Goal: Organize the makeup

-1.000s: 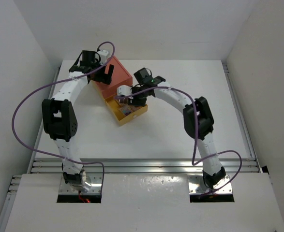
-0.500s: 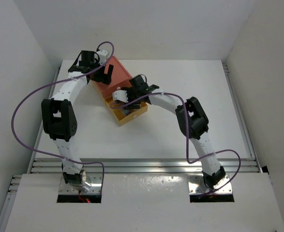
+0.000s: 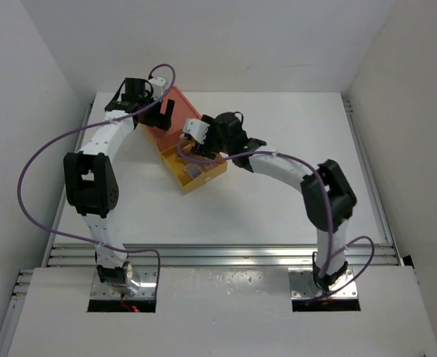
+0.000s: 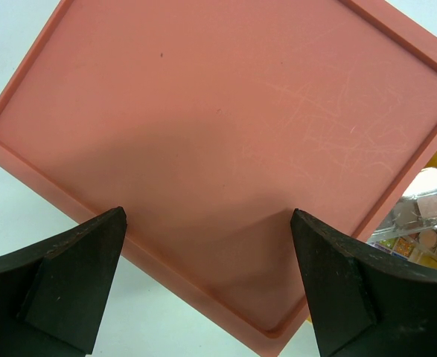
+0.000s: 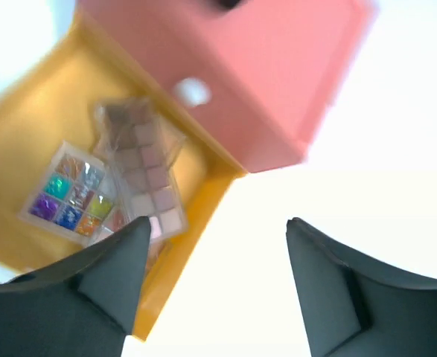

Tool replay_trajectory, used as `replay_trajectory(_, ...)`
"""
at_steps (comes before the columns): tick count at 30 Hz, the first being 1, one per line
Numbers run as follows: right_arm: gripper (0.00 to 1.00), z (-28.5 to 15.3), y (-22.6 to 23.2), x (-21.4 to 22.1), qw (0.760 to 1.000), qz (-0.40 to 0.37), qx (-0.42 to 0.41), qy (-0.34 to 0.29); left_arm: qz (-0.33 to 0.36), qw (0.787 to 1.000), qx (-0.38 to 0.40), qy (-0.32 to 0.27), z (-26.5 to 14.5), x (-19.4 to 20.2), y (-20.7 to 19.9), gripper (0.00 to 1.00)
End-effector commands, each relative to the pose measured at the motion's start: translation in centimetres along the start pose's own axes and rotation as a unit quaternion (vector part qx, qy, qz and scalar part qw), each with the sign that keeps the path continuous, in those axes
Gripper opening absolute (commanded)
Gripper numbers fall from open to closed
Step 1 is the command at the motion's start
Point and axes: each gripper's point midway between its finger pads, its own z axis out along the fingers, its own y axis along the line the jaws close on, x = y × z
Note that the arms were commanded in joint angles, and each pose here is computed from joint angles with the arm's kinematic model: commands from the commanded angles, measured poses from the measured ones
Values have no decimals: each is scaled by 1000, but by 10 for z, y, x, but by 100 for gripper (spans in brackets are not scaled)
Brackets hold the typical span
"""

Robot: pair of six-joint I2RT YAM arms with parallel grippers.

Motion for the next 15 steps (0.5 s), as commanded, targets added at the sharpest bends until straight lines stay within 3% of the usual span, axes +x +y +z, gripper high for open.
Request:
replay_trajectory(1,68,-52,-36,-61,974,164,100,-119,-11,999,-13,45,-5,28,12,99)
replay_trajectory(2,62,-62,-31,-67,962,222,91,-131,-11,999,-13,45,-5,28,12,99)
replay_trajectory(3,46,-61,-12,-53,961,240,71,-116,-14,999,-16,45,-6,29,17,99)
replay_trajectory(5,27,-63,30,-28,953,293,20,-72,-14,999,-15,49,-3,32,16,99)
replay_trajectory(6,10,-60,46,-19,941,334,5,-52,-14,999,-15,49,-3,32,16,99)
replay_trajectory(7,4,-60,68,1,935,354,-17,-7,-14,999,-15,49,-3,32,16,99)
replay_trajectory(8,0,-61,80,4,930,366,-30,7,-14,999,-15,49,-3,32,16,99)
replay_trajectory(9,0,-60,89,8,914,403,-35,22,-14,999,-15,49,-3,32,16,99)
replay_trajectory(12,0,-51,113,29,897,439,-36,38,-10,999,-15,49,-3,32,17,99)
replay_trajectory(15,0,-39,123,41,889,455,-25,47,-10,998,-19,55,-2,37,18,99)
